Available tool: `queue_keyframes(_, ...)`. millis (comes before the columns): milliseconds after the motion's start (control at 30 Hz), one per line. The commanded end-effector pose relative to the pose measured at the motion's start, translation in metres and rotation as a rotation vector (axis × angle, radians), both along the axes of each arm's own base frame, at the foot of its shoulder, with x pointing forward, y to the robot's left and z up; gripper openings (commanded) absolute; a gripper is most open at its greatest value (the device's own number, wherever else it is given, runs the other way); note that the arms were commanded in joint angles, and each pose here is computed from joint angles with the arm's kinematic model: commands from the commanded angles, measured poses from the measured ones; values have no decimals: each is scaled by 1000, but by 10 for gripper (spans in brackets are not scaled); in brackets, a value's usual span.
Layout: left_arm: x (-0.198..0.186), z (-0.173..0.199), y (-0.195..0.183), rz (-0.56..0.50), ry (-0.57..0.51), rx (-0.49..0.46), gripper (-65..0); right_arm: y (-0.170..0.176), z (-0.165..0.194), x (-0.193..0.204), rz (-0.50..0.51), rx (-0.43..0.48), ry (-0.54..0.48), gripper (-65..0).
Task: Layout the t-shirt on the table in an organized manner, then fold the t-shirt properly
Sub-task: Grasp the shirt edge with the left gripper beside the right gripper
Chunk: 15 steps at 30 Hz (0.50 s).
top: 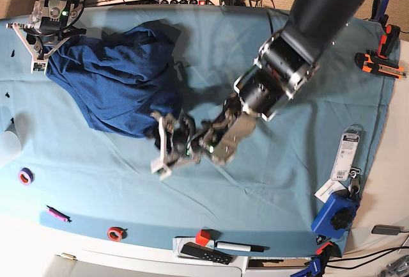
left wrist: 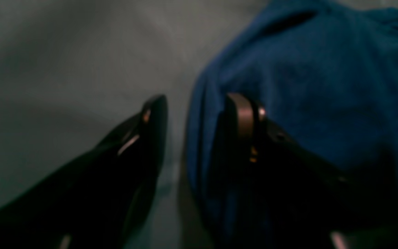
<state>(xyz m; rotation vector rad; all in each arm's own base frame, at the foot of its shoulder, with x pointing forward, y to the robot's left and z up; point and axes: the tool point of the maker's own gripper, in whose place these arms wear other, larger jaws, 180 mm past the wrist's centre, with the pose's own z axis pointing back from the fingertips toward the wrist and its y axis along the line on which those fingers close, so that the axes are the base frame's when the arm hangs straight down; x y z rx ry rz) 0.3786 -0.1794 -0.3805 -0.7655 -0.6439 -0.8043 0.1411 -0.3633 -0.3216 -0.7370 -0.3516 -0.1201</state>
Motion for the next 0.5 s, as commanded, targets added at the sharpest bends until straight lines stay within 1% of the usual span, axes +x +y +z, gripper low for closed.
queue_keyframes(0, 5, 26, -20, -11, -22, -74, -395, -6, 11, 4, 11, -39, -22, -650)
queue_keyframes(67, -1, 23, -21, 0, 4, -97, -400, -6, 11, 4, 12, -39, -23, -650)
queue_keyframes(100, -3, 20, -21, 1, 9, -98, -431, -5, 11, 5, 13, -39, -24, -650)
queue_keyframes(133, -4, 19, -21, 2, 12, -99, -491, -5, 11, 5, 14, -39, -25, -650)
queue_keyframes(200, -3, 20, -22, 8, 8, -111, -650, -5, 12, 5, 14, -40, -26, -650)
queue_keyframes(300, 8, 38, -26, 21, -40, -157, -650, -5, 12, 5, 14, -40, -26, -650)
queue_keyframes(367, 20, 60, -30, 8, -92, -174, -650, -5, 12, 6, 19, -41, -32, -650)
queue_keyframes(467, 36, 98, -37, -19, -178, -192, -650, -4, 17, 17, 61, -56, -81, -650)
